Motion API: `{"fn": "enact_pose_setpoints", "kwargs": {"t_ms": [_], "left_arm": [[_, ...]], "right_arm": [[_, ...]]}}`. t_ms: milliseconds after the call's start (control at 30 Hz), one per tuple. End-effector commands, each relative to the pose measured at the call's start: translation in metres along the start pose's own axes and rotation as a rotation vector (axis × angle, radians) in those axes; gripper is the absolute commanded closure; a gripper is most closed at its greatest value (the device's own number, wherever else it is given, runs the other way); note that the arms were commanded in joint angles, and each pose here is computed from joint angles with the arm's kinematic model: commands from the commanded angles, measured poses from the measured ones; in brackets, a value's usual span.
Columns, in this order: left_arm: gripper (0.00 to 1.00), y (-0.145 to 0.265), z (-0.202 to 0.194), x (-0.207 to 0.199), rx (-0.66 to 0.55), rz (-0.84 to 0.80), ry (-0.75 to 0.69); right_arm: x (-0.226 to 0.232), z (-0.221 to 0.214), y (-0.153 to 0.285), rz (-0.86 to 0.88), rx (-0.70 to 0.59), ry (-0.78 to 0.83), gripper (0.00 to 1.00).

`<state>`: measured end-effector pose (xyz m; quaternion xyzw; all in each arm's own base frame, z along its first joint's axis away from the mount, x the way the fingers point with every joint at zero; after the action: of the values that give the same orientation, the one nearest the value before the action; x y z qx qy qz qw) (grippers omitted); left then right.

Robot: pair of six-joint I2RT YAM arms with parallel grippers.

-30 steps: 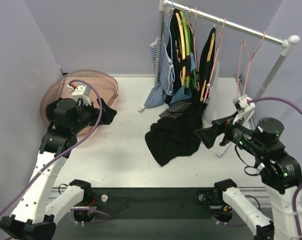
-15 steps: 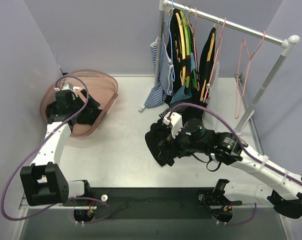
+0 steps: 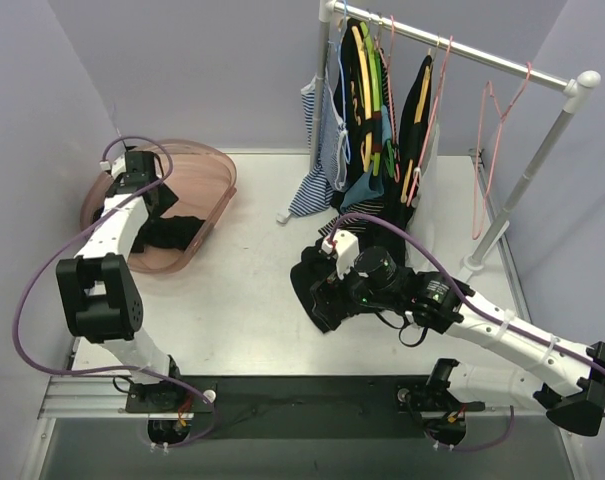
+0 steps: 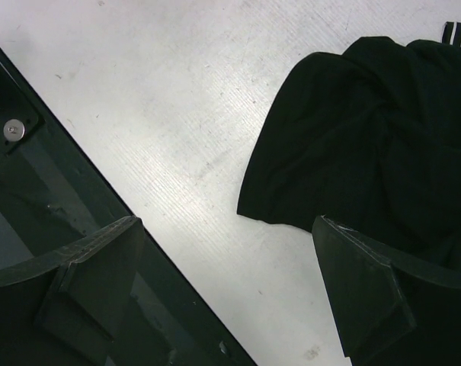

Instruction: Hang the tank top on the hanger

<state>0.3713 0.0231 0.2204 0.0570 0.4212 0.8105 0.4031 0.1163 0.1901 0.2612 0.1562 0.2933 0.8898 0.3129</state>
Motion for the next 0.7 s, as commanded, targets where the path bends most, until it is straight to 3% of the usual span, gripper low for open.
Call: {"fn": "enact_pose_setpoints", "kwargs": {"t_ms": [0,300,433,467,500,533,667], "left_arm": [[0.32,-0.025,-0.002,0.002,0.030,0.124,-0.014],[0.36,-0.073,-0.017,0.004,0.107,0.202,-0.072],[0.59,-0.084,-0.012,0.013,0.128,0.198,-0.053],[0.83,-0.083,-0.010,0.013,0.131,0.186,-0.044],[0.93,-0.078,-0.005,0.014,0.128,0.166,-0.027],[0.99,-0.074,0.000,0.013,0.120,0.144,-0.014],[1.00,-0.031,0.034,0.001,0.024,-0.031,0.033]], "right_arm": [[0.002,0.003,0.001,-0.003,-0.059,-0.040,0.00],[0.001,-0.002,0.004,-0.015,-0.070,-0.076,0.00],[0.001,-0.001,0.011,-0.016,-0.086,-0.094,0.00],[0.001,-0.002,0.015,-0.019,-0.087,-0.097,0.00],[0.000,-0.002,0.016,-0.025,-0.091,-0.101,0.00],[0.000,-0.003,0.018,-0.028,-0.092,-0.104,0.00],[-0.001,-0.004,0.027,-0.027,-0.103,-0.112,0.00]]}}
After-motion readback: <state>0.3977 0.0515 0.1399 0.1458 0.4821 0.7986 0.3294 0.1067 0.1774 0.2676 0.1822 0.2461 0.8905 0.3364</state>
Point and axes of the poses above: each gripper's point midway between its finger pads, its own y axis back along the fingers, its own x axis along the line the jaws close on, z = x × y, the point moved 10 cm from there along y, back along the fingers
